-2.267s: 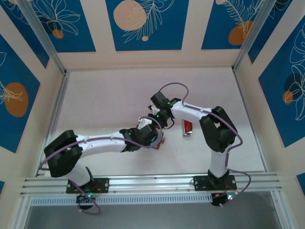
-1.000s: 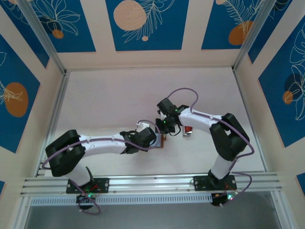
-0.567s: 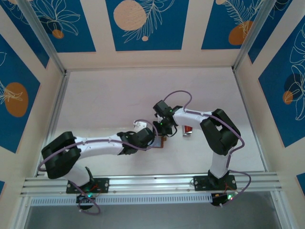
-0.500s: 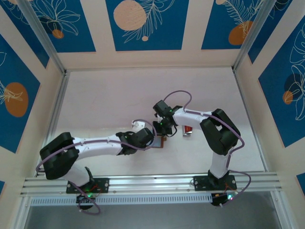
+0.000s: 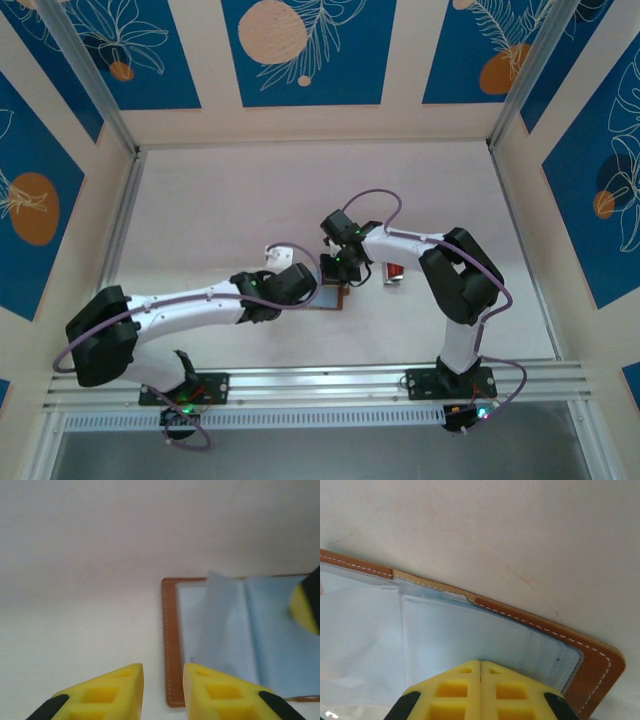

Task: Put the credit cards into the card holder

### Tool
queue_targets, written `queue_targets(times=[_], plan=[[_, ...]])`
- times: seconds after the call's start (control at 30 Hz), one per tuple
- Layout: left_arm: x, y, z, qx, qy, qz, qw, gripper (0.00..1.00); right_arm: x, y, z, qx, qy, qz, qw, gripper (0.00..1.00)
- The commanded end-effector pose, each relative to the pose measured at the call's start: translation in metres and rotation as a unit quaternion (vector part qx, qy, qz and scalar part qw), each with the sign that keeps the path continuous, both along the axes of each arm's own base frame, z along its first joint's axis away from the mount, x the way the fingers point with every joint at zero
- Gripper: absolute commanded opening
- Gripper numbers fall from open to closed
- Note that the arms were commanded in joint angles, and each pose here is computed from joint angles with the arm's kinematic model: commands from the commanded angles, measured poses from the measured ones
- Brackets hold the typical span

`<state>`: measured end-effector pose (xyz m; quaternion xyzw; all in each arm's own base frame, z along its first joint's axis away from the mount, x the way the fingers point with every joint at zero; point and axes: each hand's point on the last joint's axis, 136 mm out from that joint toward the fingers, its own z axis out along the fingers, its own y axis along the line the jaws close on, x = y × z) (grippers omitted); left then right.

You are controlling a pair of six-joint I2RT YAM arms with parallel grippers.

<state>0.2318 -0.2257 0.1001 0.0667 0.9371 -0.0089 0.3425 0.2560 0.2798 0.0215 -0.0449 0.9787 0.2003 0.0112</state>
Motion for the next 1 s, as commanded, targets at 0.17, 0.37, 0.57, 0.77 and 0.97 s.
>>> queue_targets(times=[0.17, 0.37, 0.57, 0.77, 0.97], plan=[[0.014, -0.05, -0.012, -0.013, 0.046, -0.075, 0.996, 0.23, -0.01, -0.009, 0.001, -0.028, 0.007, 0.013, 1.0, 0.02], [0.021, -0.046, -0.047, -0.01, 0.082, -0.065, 0.994, 0.18, -0.006, -0.02, -0.005, -0.05, 0.006, 0.012, 0.999, 0.02], [0.017, -0.037, -0.064, 0.01, 0.096, -0.066, 0.993, 0.18, 0.018, -0.022, -0.009, -0.07, -0.022, 0.018, 0.997, 0.02], [0.011, -0.028, -0.08, 0.016, 0.11, -0.058, 0.992, 0.17, 0.041, -0.013, -0.005, -0.063, -0.052, 0.04, 0.996, 0.02], [0.008, -0.019, -0.092, 0.017, 0.12, -0.043, 0.992, 0.17, 0.047, -0.006, 0.006, -0.048, -0.079, 0.076, 0.993, 0.03]])
